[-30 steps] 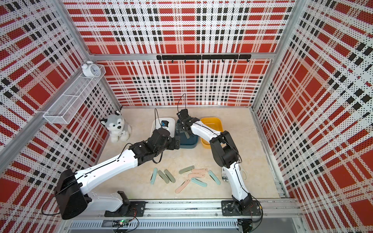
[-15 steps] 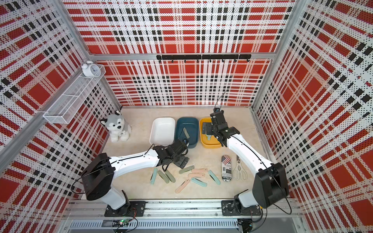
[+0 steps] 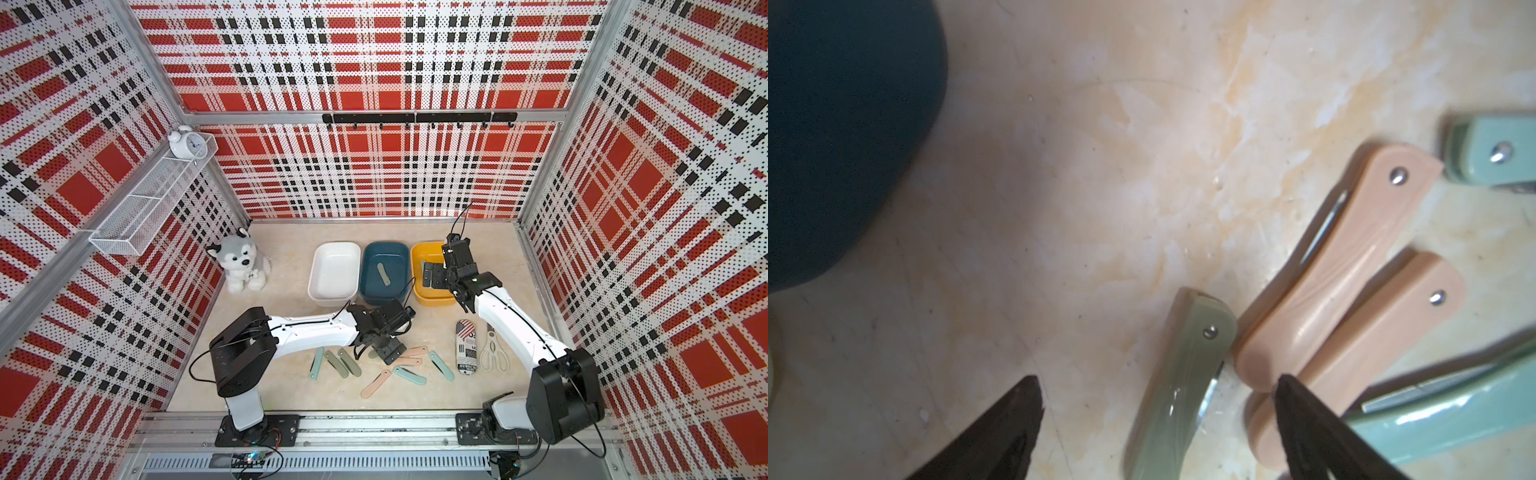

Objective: Place the fruit knives into the storage box by color
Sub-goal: Pick up the fruit knife from the center of the board.

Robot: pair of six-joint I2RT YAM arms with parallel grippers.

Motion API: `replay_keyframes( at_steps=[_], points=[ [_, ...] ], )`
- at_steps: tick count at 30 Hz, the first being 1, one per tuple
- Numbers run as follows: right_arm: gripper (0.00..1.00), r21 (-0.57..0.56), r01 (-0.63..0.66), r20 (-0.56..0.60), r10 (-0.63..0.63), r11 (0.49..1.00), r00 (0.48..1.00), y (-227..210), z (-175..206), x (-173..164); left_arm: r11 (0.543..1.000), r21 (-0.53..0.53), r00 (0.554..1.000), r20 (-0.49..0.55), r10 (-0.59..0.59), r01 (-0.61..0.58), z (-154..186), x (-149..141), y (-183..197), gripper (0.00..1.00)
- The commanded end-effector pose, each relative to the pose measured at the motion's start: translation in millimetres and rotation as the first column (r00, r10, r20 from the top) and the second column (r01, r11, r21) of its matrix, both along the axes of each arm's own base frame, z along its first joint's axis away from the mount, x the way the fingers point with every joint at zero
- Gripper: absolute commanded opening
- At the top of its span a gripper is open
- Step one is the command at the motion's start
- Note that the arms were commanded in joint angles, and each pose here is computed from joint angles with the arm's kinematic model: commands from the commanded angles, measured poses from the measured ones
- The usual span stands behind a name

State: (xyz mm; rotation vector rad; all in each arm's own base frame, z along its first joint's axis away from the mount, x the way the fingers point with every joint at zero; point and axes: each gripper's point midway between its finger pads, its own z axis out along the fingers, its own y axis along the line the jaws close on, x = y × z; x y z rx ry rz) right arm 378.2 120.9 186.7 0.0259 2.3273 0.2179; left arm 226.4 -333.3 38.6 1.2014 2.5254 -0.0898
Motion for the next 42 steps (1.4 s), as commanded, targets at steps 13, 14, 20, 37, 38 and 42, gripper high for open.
replay_keyframes(
  at_steps=[13,14,20,37,38,42],
  points=[
    [1.00,0.010,-0.009,0.004,0.009,1.000,1.000,3,-7,2,0.999,0.049,0.999,-0.050,-0.003,0.006,-5,-6,12,0.64],
    [1.00,0.010,-0.008,0.004,0.008,1.000,1.000,3,-7,2,0.999,0.049,0.999,-0.052,-0.004,0.007,-6,-6,12,0.62],
    [1.00,0.005,-0.005,0.006,0.005,1.000,1.000,2,-7,2,0.998,0.064,0.998,-0.069,-0.011,0.015,-12,-10,15,0.64],
    [1.00,0.026,-0.011,-0.005,0.011,1.000,1.000,5,-12,0,0.991,0.130,0.996,-0.091,-0.015,0.027,-33,-19,21,0.39],
    [1.00,0.027,-0.013,-0.008,0.014,1.000,1.000,6,-12,0,0.992,0.124,0.995,-0.093,-0.017,0.029,-32,-20,21,0.37],
    [1.00,0.024,-0.011,-0.002,0.011,1.000,1.000,5,-10,-1,0.995,0.100,0.996,-0.088,-0.012,0.021,-24,-18,20,0.29]
  ],
)
